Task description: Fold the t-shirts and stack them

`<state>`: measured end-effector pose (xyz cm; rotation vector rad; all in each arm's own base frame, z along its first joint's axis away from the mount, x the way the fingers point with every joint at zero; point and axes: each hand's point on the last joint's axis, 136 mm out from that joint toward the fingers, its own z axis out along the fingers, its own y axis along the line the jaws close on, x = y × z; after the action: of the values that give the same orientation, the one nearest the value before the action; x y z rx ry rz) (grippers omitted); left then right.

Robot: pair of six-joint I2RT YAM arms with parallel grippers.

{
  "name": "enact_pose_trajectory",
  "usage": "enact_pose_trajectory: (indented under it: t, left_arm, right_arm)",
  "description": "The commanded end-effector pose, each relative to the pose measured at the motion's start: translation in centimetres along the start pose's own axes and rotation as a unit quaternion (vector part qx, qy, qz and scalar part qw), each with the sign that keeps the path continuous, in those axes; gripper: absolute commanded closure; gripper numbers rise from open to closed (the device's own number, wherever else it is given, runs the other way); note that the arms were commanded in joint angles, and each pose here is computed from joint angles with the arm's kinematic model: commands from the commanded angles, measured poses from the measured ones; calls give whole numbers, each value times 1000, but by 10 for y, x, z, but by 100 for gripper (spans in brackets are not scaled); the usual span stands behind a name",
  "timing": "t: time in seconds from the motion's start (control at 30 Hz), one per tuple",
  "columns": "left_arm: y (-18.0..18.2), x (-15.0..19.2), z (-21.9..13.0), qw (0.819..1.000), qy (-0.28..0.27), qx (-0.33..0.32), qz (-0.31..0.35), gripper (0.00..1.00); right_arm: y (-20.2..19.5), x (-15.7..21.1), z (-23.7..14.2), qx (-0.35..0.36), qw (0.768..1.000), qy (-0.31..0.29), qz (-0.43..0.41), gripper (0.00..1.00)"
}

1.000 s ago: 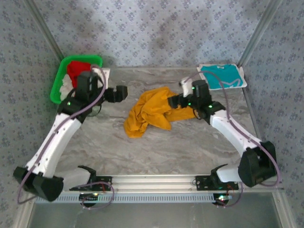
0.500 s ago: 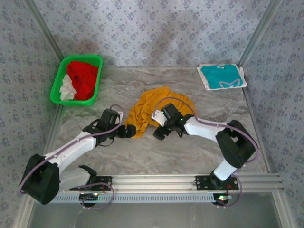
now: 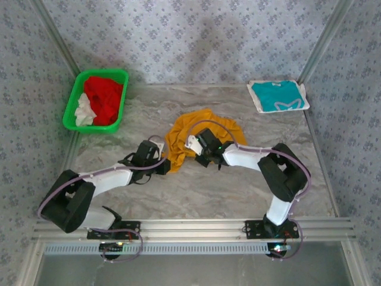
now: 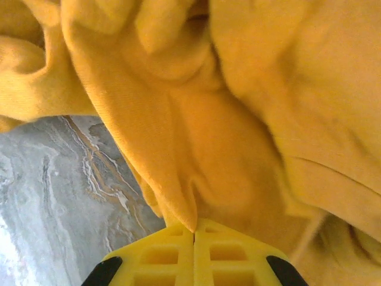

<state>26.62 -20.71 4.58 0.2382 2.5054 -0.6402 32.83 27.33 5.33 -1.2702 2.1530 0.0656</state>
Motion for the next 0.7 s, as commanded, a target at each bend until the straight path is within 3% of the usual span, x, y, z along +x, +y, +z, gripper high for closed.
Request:
enact_pose_trajectory:
  t: [0.0, 0.23, 0.4, 0.43, 0.5, 0.57, 0.67]
  left_arm:
    - [6, -10, -1, 999, -31, -19, -1, 100]
    - [24, -23, -35, 994, -83, -73, 11, 100]
    - [3, -40, -55, 993, -98, -37, 51, 100]
    - [-8, -42, -56, 993, -94, -15, 68, 92]
    - [-32, -41, -57, 990, -85, 26, 108, 54]
    - [-51, -29, -50, 984, -75, 56, 150, 32]
    - [-67, -14, -36, 979, -63, 78, 178, 24]
  right_arm:
    - [-34, -31, -49, 4, 995, -68, 75, 100]
    - [-82, -35, -115, -46, 953, -165, 251, 100]
    - [-106, -36, -136, -63, 924, -187, 328, 100]
    - [-108, -38, -138, -72, 918, -192, 339, 100]
    - [-111, -42, -140, -84, 911, -200, 351, 100]
    - [-114, -43, -141, -84, 907, -203, 361, 100]
    - [-124, -45, -143, -79, 895, -211, 385, 100]
